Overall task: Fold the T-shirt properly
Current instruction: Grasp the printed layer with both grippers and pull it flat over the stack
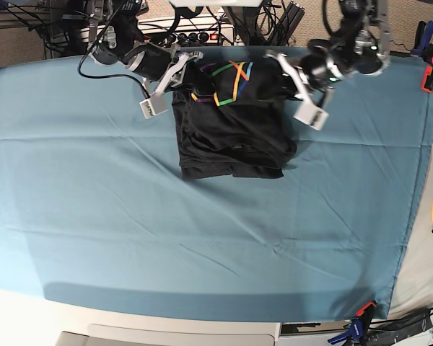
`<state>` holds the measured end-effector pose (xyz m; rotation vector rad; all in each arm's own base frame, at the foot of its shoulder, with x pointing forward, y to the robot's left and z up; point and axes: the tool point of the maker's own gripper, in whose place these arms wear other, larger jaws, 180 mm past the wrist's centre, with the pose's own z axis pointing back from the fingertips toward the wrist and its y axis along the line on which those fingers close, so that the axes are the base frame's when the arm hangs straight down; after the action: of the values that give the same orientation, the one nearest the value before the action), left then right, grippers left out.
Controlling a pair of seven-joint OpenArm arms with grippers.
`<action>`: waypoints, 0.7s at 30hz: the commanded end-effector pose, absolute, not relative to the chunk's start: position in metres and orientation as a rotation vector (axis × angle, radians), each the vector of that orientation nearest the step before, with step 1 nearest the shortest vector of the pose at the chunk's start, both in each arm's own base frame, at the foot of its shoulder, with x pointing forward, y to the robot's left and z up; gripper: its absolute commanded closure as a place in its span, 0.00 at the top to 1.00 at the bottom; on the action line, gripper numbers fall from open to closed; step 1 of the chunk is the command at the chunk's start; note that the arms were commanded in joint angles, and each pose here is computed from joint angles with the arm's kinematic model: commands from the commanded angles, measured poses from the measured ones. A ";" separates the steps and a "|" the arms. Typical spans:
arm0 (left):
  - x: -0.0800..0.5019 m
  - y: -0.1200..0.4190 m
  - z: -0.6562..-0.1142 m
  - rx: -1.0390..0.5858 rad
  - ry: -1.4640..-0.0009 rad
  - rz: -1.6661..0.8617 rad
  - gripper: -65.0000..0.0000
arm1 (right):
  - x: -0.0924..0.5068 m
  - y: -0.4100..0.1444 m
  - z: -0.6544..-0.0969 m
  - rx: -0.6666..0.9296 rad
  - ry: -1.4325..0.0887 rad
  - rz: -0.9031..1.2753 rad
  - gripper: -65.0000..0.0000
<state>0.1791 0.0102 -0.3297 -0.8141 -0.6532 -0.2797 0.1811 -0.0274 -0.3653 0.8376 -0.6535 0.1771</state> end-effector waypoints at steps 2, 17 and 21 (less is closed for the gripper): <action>0.175 -0.006 -0.318 -0.875 -0.671 -0.312 0.00 | 0.186 -0.017 -0.347 0.903 -0.718 0.205 0.00; 0.178 -0.002 -0.349 -0.634 -0.673 -0.410 0.00 | 0.244 -0.013 -0.311 0.869 -0.895 0.319 0.00; 0.177 0.002 -0.359 -0.620 -0.647 -0.386 0.00 | 0.252 -0.014 -0.310 0.847 -0.913 0.328 0.00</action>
<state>0.1726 0.0032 -0.3666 -0.6058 -0.6128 -0.3855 0.2455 -0.0170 -0.3238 0.8210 -0.8546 0.3241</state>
